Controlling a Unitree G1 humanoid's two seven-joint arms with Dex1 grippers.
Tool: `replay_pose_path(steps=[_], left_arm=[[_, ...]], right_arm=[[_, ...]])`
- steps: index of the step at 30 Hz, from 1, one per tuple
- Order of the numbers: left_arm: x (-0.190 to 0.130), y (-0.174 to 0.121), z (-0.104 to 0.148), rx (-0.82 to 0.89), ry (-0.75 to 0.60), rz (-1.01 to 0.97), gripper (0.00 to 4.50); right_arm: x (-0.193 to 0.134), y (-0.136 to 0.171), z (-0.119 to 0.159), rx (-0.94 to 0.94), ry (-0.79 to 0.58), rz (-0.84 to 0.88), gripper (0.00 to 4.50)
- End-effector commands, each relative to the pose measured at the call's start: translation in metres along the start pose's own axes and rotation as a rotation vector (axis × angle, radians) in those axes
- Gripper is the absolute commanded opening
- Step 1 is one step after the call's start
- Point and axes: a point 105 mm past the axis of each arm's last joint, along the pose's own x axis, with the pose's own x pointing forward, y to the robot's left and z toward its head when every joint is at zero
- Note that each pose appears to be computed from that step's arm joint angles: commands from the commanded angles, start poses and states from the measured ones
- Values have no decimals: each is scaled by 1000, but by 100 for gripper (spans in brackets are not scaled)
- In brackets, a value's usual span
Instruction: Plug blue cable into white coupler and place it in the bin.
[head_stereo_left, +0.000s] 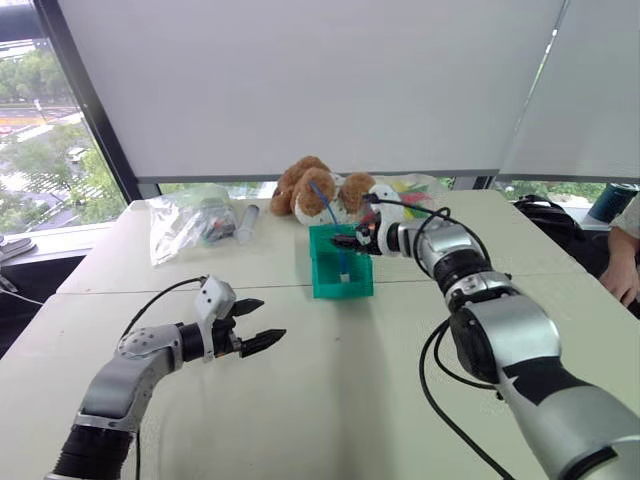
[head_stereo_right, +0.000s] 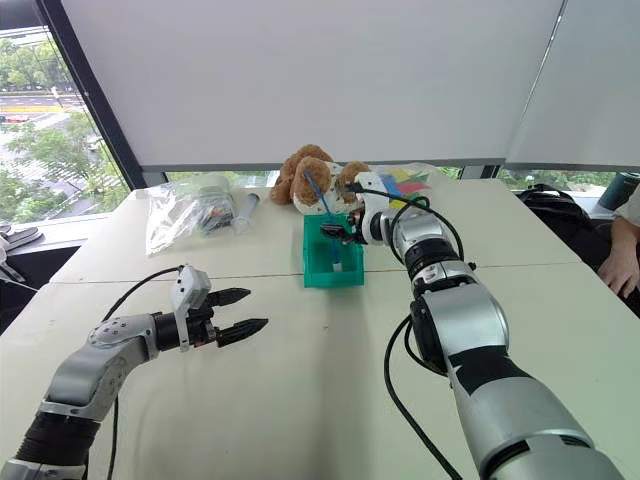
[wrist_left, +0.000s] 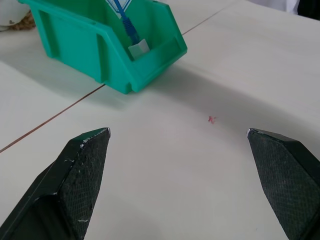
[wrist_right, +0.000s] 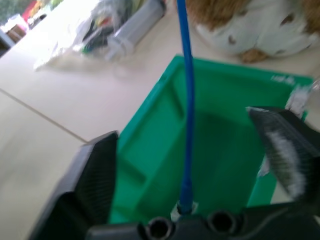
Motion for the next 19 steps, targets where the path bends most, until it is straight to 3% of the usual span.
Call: replay_pose_path(steps=[1,4,7,15,19], left_arm=[[-5,0,12,20,-35,9,450],[-5,1,14,22,-36,11,450],[-8,3,17,26,-40,16,450],[-21,11,28,35,-61,45,450],[-30,9,34,24,-71,44,450]], right_arm=[[-19,-6,52,-32,-148,-10,449],[-38,-13,67,-60,-181,25,449],[-68,-11,64,-114,-200,122,449],[-162,43,2,-208,-173,306,449],[-186,58,-27,-232,-86,293,449]])
